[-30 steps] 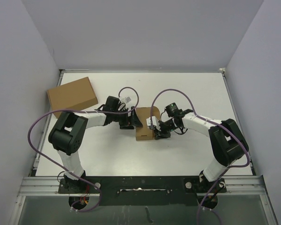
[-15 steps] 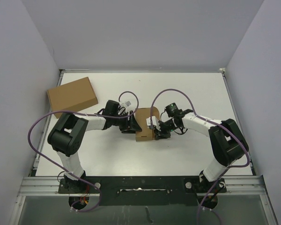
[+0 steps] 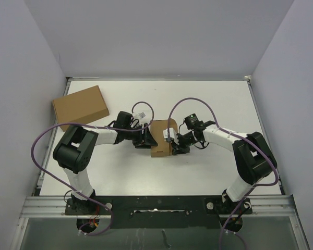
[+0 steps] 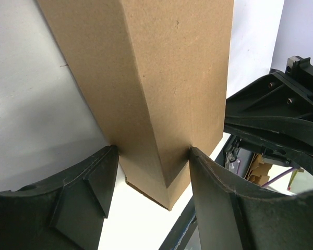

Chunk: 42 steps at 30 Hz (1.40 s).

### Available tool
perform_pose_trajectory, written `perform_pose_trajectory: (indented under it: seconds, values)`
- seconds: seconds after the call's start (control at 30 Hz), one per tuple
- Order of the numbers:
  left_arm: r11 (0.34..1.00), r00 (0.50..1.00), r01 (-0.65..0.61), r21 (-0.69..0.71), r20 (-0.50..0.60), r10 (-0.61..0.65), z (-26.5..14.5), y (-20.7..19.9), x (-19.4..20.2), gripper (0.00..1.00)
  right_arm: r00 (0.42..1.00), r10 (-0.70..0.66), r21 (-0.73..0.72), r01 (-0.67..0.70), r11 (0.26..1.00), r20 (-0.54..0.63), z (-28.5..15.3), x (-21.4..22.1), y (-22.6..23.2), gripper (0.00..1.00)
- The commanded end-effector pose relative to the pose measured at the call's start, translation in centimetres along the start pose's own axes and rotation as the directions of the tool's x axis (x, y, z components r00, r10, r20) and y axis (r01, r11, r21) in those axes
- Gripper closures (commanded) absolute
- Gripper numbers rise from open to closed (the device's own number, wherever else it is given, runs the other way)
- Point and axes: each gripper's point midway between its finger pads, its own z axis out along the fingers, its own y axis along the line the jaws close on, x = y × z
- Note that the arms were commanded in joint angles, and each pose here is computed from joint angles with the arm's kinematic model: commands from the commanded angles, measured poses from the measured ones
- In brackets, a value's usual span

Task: Fold the paper box

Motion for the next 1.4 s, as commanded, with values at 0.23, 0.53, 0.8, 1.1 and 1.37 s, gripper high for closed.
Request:
perform_pose_trajectory:
  seconds: [0.23,0.53,0.8,1.1,1.37]
  values:
    - [0.992,1.000,0.000,-0.126,0.006,0.000,0.4,1.7,0.3,0.47,1.000,-0.003,0.025,0.003,1.000,-0.010,-0.2,-3.4,-0.9,1.00]
    - [0.988,1.000,-0.011,-0.151,0.002,0.011,0.5,1.8,0.6,0.47,0.993,0.074,0.000,-0.074,0.997,-0.092,0.6,-3.2,-0.9,0.94]
    - [0.990,1.000,-0.027,-0.137,-0.003,0.027,0.3,2.0,0.3,0.47,0.996,0.091,0.005,-0.091,0.996,-0.022,-2.2,-3.7,-1.4,0.63]
    - [0.988,0.999,-0.052,-0.144,-0.018,0.050,0.1,1.8,0.0,0.47,0.992,0.038,0.050,-0.045,0.998,0.117,-6.4,-4.6,-1.8,0.45]
    - [0.988,0.998,-0.055,-0.141,-0.020,0.053,0.2,1.7,-0.2,0.47,0.999,-0.036,0.012,0.036,0.999,0.035,-4.0,-1.0,-0.7,0.50]
